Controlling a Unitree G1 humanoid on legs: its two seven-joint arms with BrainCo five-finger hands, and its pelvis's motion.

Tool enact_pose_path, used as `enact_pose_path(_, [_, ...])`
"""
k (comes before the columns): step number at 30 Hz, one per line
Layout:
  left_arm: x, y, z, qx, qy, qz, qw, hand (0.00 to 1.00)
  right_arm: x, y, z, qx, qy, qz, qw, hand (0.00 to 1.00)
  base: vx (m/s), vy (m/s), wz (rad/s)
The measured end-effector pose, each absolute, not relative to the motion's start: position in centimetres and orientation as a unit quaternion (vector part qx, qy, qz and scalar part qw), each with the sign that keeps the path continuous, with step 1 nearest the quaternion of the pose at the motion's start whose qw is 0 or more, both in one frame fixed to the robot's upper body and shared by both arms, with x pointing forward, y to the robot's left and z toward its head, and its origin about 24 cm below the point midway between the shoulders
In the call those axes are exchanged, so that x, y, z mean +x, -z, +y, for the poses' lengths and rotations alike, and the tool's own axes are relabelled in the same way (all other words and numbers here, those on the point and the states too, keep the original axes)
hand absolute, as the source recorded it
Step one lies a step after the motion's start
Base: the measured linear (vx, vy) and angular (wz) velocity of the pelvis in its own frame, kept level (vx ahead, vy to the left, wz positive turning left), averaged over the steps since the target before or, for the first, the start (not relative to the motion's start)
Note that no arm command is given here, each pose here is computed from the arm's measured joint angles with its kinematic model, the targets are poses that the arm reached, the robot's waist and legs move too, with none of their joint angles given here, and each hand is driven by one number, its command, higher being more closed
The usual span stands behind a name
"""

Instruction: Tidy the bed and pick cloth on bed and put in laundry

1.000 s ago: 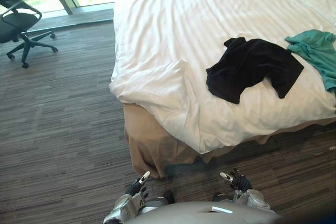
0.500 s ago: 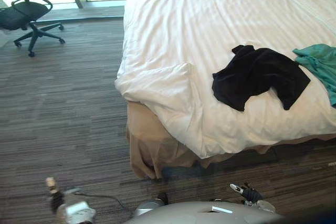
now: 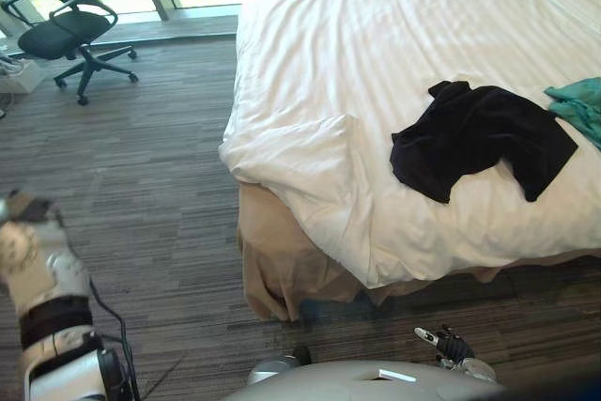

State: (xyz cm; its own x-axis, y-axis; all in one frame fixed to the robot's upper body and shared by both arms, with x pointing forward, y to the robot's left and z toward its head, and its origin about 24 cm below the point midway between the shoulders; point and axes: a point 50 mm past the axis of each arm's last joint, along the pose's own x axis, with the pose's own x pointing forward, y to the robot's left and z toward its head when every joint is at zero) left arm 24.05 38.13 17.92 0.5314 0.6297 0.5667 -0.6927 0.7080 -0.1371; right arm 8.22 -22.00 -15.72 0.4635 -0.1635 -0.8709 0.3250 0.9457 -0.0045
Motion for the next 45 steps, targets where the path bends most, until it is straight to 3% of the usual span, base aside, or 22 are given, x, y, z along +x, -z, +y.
enact_pose_path(5, [28.2,-19.4,33.8,0.143,-0.269,-0.275,0.912,0.0,7.9,15.7,-22.0,0.089,0.151,0.492,0.853,0.0,-0.02,-0.02,-0.44])
enact_pose_path(12, [33.5,-17.0,27.7,0.29,-0.063,-0.121,0.947,0.0,5.1,15.9,-23.2,0.114,0.201,0.504,0.832,0.0,-0.03,-0.072,-0.31])
enact_pose_path(20, [35.8,-12.4,27.8,0.393,-0.002,0.074,0.917,0.0,3.5,16.1,-22.9,0.136,0.217,0.516,0.818,0.0,-0.04,-0.05,-0.15])
enact_pose_path(26, [36.1,-10.8,28.7,0.44,0.014,0.16,0.884,0.0,5.0,15.7,-22.6,0.143,0.205,0.496,0.831,0.0,-0.05,-0.033,-0.14])
enact_pose_path(27, [36.1,-10.4,29.0,0.44,0.016,0.181,0.88,1.0,5.7,15.5,-22.6,0.144,0.203,0.49,0.836,0.0,-0.06,-0.018,-0.06])
enact_pose_path(34, [35.5,-8.5,29.7,0.442,0.047,0.251,0.86,1.0,7.3,15.1,-22.8,0.156,0.199,0.467,0.848,0.0,-0.01,-0.023,-0.12])
enact_pose_path(45, [33.2,-5.8,26.6,0.399,0.154,0.197,0.882,1.0,7.1,15.0,-23.4,0.146,0.193,0.468,0.85,0.0,0.01,-0.005,0.14])
